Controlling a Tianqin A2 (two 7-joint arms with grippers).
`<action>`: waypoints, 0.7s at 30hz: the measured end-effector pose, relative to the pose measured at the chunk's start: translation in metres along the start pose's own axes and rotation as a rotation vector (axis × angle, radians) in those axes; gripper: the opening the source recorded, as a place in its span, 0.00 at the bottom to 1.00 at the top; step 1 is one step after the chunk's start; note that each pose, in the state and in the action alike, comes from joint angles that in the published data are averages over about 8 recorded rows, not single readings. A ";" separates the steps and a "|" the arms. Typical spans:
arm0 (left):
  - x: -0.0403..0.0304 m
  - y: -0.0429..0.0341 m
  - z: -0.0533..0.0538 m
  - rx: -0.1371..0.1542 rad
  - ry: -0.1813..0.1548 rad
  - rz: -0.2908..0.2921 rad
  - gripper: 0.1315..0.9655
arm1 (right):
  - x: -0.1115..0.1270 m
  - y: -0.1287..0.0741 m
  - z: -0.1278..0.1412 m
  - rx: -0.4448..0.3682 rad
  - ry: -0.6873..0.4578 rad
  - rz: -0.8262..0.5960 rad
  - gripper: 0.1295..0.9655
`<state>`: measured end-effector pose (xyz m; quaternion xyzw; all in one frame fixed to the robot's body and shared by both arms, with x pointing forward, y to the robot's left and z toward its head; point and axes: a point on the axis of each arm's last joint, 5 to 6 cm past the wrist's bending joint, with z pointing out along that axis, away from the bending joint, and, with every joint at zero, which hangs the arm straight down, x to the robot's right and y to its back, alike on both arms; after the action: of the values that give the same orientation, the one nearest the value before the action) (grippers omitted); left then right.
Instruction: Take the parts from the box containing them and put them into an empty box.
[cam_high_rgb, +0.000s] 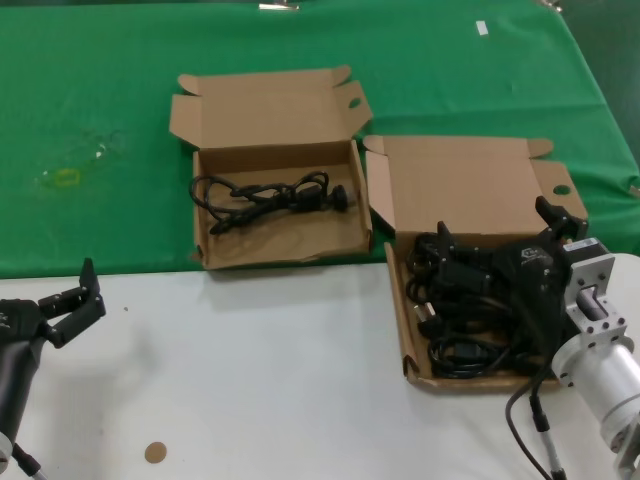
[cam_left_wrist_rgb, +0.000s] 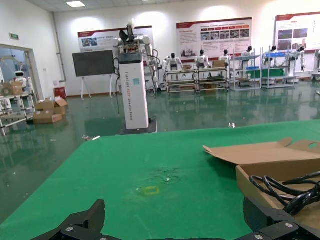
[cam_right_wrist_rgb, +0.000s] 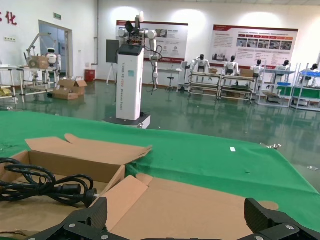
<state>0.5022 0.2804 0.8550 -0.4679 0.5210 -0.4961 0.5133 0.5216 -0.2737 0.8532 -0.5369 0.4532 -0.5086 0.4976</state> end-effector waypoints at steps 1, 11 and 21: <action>0.0000 0.0000 0.000 0.000 0.000 0.000 1.00 | 0.000 0.000 0.000 0.000 0.000 0.000 1.00; 0.0000 0.0000 0.000 0.000 0.000 0.000 1.00 | 0.000 0.000 0.000 0.000 0.000 0.000 1.00; 0.0000 0.0000 0.000 0.000 0.000 0.000 1.00 | 0.000 0.000 0.000 0.000 0.000 0.000 1.00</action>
<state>0.5022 0.2804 0.8550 -0.4679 0.5210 -0.4961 0.5133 0.5216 -0.2737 0.8532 -0.5369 0.4532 -0.5086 0.4976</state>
